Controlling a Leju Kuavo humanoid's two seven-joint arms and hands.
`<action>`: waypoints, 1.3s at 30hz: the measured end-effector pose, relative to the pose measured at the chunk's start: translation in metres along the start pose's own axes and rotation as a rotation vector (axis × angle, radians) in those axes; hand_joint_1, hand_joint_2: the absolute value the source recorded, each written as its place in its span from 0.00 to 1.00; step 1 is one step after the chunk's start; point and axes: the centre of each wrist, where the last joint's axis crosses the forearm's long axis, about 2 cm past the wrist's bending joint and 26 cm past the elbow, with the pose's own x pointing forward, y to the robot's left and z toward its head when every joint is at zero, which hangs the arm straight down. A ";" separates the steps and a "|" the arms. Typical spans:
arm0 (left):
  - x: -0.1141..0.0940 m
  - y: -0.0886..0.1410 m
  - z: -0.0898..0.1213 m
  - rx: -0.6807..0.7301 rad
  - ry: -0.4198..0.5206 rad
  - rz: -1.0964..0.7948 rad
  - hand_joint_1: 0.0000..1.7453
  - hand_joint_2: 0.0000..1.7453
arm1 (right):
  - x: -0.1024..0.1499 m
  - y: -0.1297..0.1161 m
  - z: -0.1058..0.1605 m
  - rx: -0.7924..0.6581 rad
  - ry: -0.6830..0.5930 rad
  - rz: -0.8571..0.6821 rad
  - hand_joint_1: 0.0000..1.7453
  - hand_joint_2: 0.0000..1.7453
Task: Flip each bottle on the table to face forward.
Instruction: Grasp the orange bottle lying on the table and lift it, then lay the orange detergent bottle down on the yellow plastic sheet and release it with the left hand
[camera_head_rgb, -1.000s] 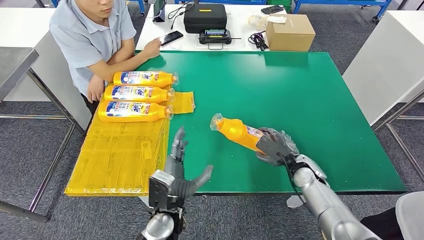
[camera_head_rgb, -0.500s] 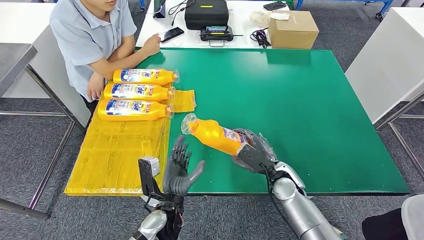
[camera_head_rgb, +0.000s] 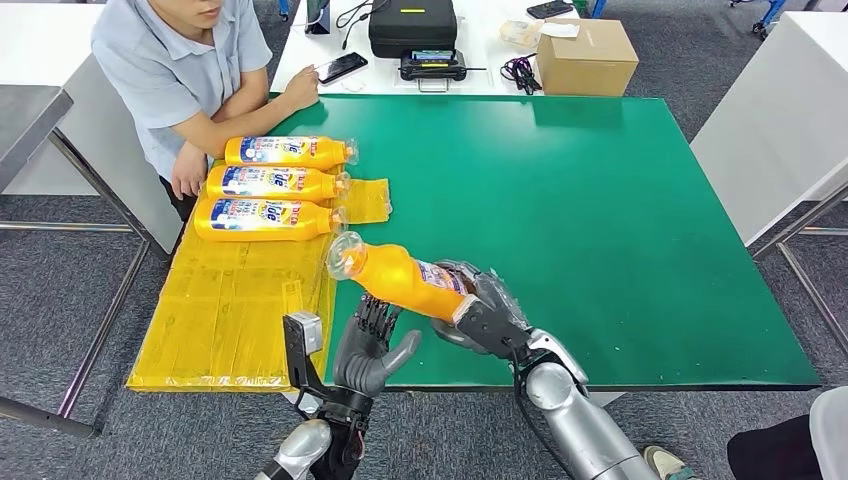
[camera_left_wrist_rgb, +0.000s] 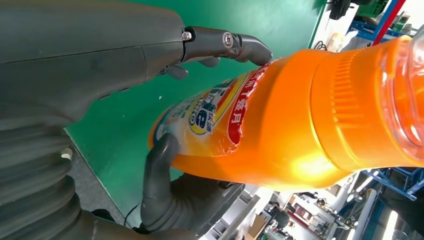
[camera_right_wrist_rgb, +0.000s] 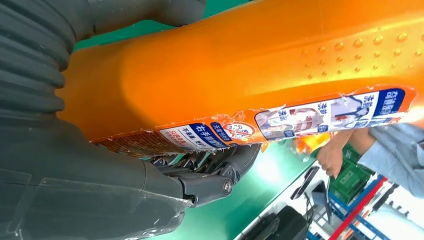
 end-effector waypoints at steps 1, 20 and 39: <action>0.000 0.000 -0.001 0.000 -0.013 -0.008 0.00 1.00 | 0.001 0.001 0.000 0.007 -0.002 -0.005 1.00 1.00; 0.008 0.003 -0.027 0.078 -0.141 -0.081 0.00 1.00 | 0.007 0.026 -0.011 0.153 -0.032 -0.104 1.00 1.00; 0.010 0.005 -0.029 0.035 -0.117 0.032 1.00 1.00 | 0.007 0.031 -0.017 0.181 -0.036 -0.158 0.00 1.00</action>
